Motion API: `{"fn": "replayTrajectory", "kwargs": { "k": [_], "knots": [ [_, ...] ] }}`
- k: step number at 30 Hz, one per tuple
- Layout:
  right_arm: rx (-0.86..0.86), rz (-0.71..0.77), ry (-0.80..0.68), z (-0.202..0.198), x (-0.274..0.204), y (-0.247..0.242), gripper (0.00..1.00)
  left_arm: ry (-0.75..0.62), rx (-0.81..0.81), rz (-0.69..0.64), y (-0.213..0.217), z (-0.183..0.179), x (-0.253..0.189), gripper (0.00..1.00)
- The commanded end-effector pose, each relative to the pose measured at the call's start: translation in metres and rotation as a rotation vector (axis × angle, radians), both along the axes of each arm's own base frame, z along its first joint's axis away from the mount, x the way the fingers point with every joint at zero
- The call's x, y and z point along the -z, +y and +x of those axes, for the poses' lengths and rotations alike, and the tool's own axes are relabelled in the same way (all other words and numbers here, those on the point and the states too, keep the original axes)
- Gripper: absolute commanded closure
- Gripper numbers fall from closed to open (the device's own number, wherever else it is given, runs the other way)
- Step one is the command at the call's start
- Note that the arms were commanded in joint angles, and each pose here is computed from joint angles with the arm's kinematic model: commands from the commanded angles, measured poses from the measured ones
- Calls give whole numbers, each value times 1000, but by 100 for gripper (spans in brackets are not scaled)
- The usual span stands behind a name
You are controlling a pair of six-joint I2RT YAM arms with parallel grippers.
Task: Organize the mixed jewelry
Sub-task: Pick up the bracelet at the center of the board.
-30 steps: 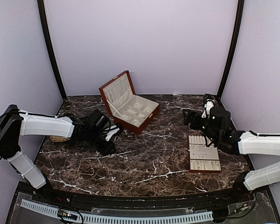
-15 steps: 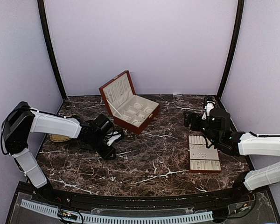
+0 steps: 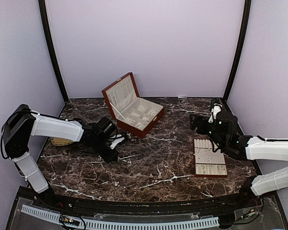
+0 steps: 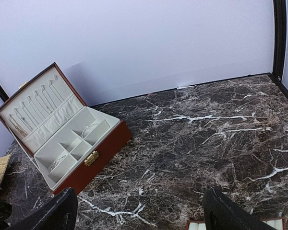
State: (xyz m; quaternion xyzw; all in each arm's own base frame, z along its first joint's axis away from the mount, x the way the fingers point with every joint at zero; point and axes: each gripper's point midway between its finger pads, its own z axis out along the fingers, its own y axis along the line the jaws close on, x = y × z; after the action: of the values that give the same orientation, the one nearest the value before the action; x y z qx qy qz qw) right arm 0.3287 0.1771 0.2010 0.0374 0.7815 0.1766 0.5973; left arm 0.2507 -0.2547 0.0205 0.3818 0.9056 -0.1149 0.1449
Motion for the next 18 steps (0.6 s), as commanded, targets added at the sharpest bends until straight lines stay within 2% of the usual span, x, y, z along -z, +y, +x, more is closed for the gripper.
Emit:
{"fn": "replayTrajectory", "kwargs": {
  "k": [1,10,18],
  "knots": [
    [34,29,-36,0,-9,-8,9,20,6,-11,-1,-7,-5,94],
    [44,35,-43,-1,-13,-11,8,-21,5,-89,-11,-2,-26,100],
    [55,33,-50,-2,-16,-14,9,-75,3,-134,-14,2,-45,100]
  ]
}}
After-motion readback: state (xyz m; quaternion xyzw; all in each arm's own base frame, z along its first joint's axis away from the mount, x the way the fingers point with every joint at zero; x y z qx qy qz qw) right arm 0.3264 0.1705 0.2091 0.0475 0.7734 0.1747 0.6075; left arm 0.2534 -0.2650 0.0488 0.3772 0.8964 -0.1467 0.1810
